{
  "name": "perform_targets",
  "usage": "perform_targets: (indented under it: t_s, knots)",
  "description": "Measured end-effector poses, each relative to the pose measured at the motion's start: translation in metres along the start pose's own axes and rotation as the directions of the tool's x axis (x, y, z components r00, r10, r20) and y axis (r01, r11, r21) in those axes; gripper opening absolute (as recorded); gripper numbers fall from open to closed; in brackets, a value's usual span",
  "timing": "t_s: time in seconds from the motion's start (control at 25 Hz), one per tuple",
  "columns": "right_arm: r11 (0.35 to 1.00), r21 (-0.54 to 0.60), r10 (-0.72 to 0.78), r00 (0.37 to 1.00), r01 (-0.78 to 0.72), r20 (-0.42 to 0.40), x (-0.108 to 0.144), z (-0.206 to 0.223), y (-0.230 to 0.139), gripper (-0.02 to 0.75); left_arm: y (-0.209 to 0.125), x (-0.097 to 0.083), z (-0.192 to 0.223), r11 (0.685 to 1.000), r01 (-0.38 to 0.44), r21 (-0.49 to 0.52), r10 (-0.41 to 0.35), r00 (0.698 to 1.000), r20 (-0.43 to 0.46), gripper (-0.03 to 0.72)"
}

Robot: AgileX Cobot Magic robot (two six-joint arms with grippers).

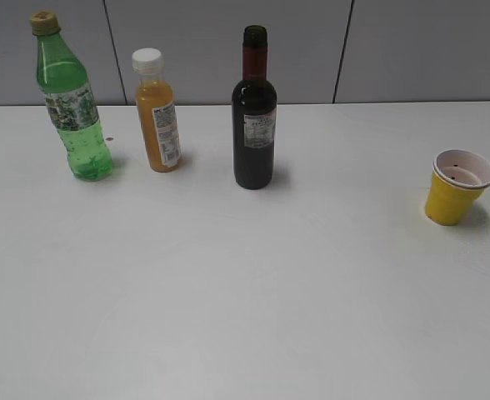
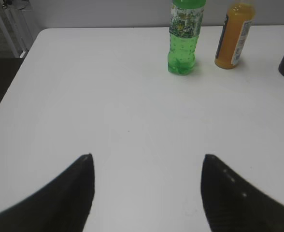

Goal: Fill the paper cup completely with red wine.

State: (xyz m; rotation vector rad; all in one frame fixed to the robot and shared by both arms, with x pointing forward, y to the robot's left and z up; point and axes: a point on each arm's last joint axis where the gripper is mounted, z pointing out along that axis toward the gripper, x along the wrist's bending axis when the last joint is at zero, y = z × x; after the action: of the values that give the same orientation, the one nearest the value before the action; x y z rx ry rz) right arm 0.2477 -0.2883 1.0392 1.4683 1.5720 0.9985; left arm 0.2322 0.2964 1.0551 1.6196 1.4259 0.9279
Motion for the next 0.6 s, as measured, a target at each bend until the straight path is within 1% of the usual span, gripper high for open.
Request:
perform_targets:
  t_s: [0.36, 0.6]
  knots:
    - [1.000, -0.003, 0.004, 1.000, -0.004, -0.005, 0.000, -0.001, 0.002, 0.605, 0.000, 0.000, 0.000, 1.000, 0.000, 0.000, 0.000, 1.000, 0.000, 0.519]
    - [0.998, -0.062, 0.019, 1.000, -0.019, 0.000, -0.002, 0.006, 0.019, 0.605, 0.000, 0.000, 0.000, 1.000, 0.000, 0.000, 0.000, 1.000, 0.000, 0.519]
